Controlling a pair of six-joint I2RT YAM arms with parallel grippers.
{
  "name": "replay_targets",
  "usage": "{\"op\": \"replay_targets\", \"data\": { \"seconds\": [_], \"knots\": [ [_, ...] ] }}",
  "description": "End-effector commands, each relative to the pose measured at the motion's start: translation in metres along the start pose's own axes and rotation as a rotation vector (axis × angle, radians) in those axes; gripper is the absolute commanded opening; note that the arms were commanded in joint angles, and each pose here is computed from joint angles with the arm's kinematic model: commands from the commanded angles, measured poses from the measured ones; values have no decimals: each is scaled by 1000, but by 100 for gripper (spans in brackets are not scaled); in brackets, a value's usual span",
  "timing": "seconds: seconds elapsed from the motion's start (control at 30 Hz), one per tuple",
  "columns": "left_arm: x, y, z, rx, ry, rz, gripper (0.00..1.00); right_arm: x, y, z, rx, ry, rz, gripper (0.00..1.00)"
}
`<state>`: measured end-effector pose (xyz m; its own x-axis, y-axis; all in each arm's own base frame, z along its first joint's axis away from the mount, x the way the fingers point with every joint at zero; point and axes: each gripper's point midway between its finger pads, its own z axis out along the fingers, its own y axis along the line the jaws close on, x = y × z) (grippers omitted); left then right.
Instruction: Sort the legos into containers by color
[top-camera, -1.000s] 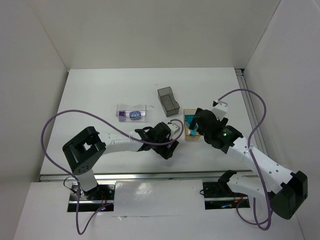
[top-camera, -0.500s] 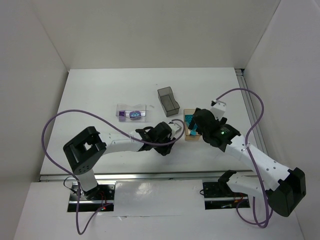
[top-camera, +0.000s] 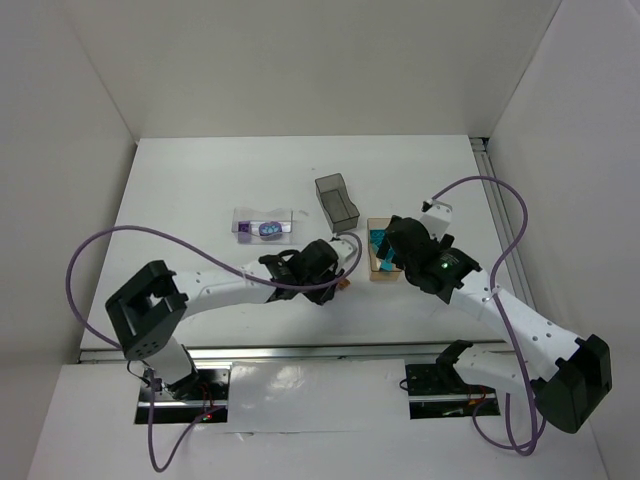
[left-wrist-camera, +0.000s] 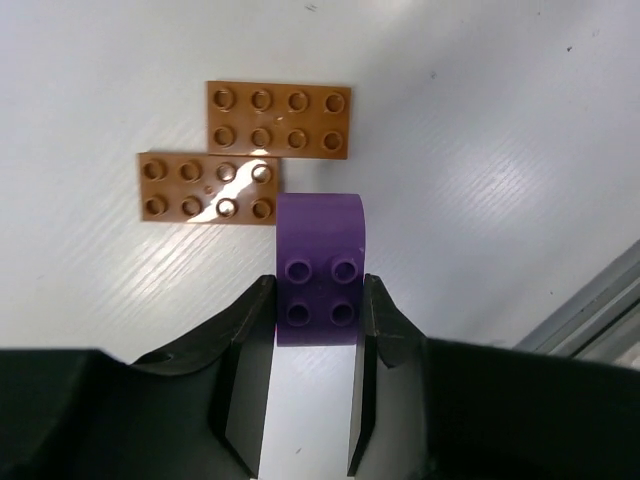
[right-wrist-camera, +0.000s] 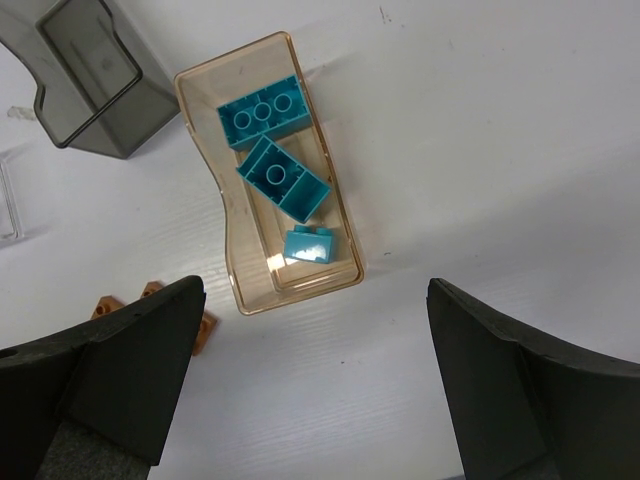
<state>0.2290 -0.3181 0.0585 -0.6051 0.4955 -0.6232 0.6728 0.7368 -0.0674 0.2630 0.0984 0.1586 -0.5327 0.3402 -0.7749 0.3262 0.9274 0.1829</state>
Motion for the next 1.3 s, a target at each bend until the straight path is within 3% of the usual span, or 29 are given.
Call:
{"op": "replay_targets", "data": {
  "seconds": [0.0,0.33,0.6,0.97,1.0,1.1,1.13,1.17,1.2,1.27],
  "knots": [
    [-29,19,-31,-79,-84,-25,29,-25,1,-9,-2,-69,41,99],
    [-88,153,-93,-364,-242,-469,28,-25,4,-9,-13,-66,46,99],
    [-79,245,-86,-590,-138,-749,25,-22,5,-8,-15,-54,31,99],
    [-43,293,-51,-670,-2,-865,28,-23,7,-5,-16,-48,15,99],
    [-42,294,-48,-671,4,-866,29,-22,8,-3,-11,-43,10,99],
    [-41,294,-41,-663,14,-876,52,-13,19,2,-57,1,-46,99],
    [-39,293,-42,-665,23,-875,63,-6,27,2,-98,35,-68,99],
    [-39,294,-42,-674,22,-874,82,-2,31,4,-108,57,-92,99],
    [-39,294,-42,-674,22,-874,88,0,35,5,-132,67,-125,99],
    [-46,294,-51,-670,-5,-875,93,7,55,1,-224,89,-161,99]
  ]
}}
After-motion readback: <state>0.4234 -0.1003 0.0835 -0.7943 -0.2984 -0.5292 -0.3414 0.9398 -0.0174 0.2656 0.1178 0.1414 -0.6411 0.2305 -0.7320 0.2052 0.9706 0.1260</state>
